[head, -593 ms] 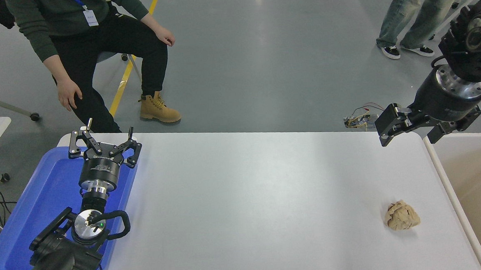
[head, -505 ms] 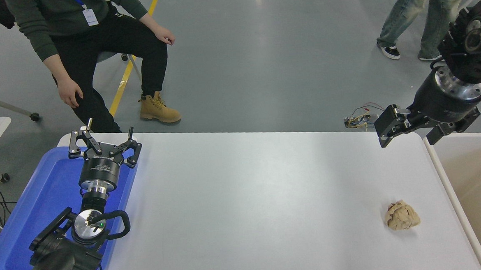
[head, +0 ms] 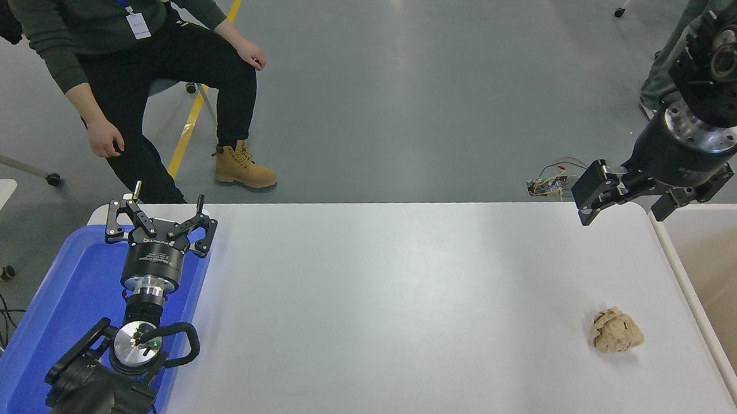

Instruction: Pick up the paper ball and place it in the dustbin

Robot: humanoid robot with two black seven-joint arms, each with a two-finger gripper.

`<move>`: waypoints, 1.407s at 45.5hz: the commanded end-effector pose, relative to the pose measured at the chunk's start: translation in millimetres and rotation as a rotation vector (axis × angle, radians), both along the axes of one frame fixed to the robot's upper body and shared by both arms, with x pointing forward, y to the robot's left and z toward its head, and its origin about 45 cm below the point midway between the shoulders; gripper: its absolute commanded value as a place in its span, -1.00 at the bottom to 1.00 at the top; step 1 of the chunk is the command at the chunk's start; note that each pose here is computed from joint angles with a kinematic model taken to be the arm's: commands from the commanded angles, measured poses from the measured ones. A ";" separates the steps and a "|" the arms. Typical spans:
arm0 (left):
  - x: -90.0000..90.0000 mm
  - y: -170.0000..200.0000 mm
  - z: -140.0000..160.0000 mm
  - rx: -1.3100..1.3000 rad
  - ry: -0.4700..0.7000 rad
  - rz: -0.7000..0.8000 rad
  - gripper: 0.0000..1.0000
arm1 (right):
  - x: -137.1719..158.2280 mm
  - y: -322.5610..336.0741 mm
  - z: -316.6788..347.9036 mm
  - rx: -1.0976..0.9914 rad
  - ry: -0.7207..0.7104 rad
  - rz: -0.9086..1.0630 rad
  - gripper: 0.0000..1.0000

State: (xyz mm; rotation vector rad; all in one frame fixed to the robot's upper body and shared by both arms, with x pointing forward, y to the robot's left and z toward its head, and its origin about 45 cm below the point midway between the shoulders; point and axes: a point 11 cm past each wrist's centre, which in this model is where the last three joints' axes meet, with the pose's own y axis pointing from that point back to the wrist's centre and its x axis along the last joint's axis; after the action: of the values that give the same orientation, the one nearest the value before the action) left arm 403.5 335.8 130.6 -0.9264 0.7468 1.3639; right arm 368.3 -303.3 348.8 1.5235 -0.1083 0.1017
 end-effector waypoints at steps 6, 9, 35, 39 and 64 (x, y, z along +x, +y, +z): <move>0.1 0.0 0.1 0.000 0.000 0.000 1.00 | 1.7 0.8 -3.3 -0.001 0.003 0.003 1.00; 0.1 0.0 0.1 0.000 0.000 0.000 1.00 | 1.0 0.0 -5.6 -0.002 0.008 0.001 1.00; 0.1 0.0 0.1 0.000 0.000 0.000 1.00 | 14.3 -1.6 -21.0 -0.020 0.004 0.004 1.00; 0.1 0.0 0.1 0.000 0.000 0.000 1.00 | 15.2 -3.5 -22.9 -0.021 0.004 -0.001 1.00; 0.1 0.0 0.1 0.000 0.000 0.000 1.00 | 31.7 -25.6 -14.3 -0.012 -0.063 -0.078 1.00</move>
State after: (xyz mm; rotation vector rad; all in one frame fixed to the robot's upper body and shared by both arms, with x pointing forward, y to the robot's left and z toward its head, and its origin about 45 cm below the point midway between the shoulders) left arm 403.6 335.6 130.6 -0.9260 0.7469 1.3635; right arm 394.2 -320.2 331.9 1.4944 -0.1732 0.0921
